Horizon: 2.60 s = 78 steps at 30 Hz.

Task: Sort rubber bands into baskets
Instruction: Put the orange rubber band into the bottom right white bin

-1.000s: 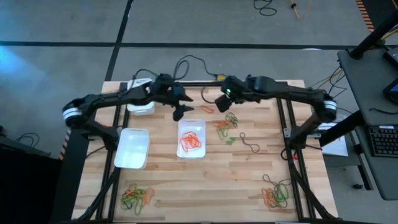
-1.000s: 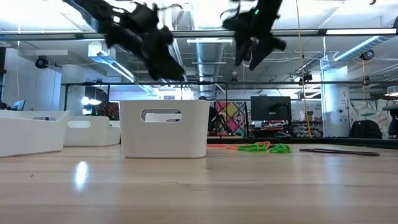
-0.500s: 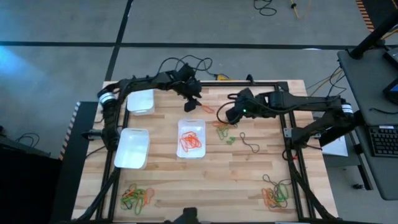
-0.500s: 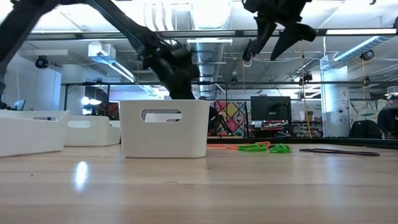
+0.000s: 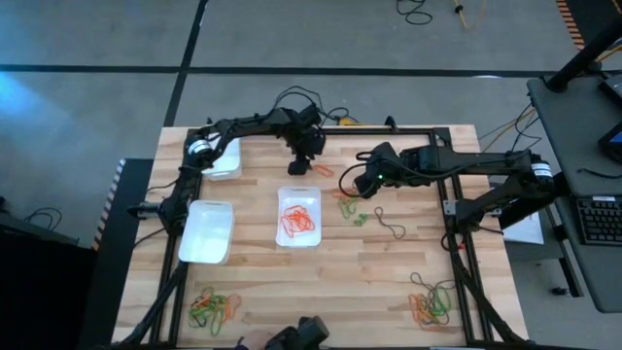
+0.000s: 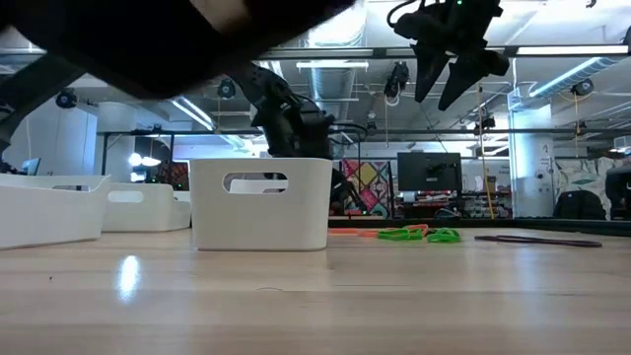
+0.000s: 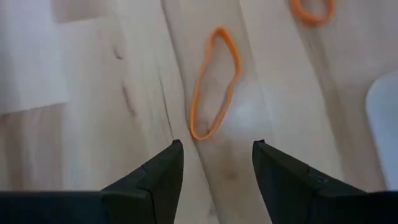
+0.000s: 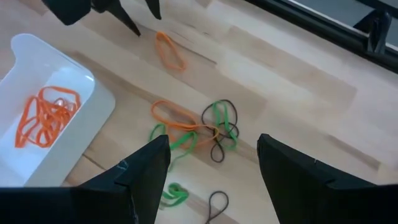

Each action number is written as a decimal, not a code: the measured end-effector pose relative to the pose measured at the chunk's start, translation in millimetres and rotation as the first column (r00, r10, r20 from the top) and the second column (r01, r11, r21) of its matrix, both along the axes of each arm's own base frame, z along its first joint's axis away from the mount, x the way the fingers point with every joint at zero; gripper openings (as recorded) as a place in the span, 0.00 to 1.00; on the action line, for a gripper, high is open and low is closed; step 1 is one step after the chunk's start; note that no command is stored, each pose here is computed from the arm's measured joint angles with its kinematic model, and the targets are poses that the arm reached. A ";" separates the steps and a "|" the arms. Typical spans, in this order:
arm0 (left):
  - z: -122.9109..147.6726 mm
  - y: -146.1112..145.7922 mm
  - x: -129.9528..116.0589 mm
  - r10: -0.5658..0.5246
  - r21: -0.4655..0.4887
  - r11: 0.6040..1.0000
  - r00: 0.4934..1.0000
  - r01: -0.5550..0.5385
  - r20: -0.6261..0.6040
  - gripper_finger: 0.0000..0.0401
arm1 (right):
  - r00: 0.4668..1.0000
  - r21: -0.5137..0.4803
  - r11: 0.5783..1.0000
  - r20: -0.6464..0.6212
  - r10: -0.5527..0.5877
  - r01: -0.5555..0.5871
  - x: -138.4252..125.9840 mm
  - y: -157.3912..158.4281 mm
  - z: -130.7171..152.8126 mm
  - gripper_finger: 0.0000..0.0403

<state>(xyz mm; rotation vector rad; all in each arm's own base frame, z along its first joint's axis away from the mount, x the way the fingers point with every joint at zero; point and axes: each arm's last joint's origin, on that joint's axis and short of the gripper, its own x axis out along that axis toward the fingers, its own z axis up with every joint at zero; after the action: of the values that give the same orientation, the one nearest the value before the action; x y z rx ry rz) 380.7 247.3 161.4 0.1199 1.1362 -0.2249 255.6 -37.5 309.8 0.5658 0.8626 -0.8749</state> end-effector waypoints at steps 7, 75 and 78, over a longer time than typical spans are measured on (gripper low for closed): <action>-1.9 3.2 7.3 -0.123 0.074 0.990 0.992 0.121 0.027 0.43 | 1.000 0.000 1.000 -0.009 0.002 -0.002 -0.7 0.0 -2.5 0.58; 12.7 -70.1 55.3 0.193 0.217 0.953 0.976 -0.210 0.098 0.19 | 0.998 0.077 0.996 0.032 -0.054 0.051 0.1 0.8 -3.6 0.58; 24.7 -72.6 59.4 0.213 0.203 0.952 0.972 -0.230 0.104 0.19 | 0.998 0.076 0.996 0.031 -0.050 0.048 0.1 0.8 -3.6 0.58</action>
<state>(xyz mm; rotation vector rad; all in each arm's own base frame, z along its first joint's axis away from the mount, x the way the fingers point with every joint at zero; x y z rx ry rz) 440.1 174.7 186.0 0.1891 1.0815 0.1026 255.7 -36.8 306.2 0.6670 0.8575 -0.8782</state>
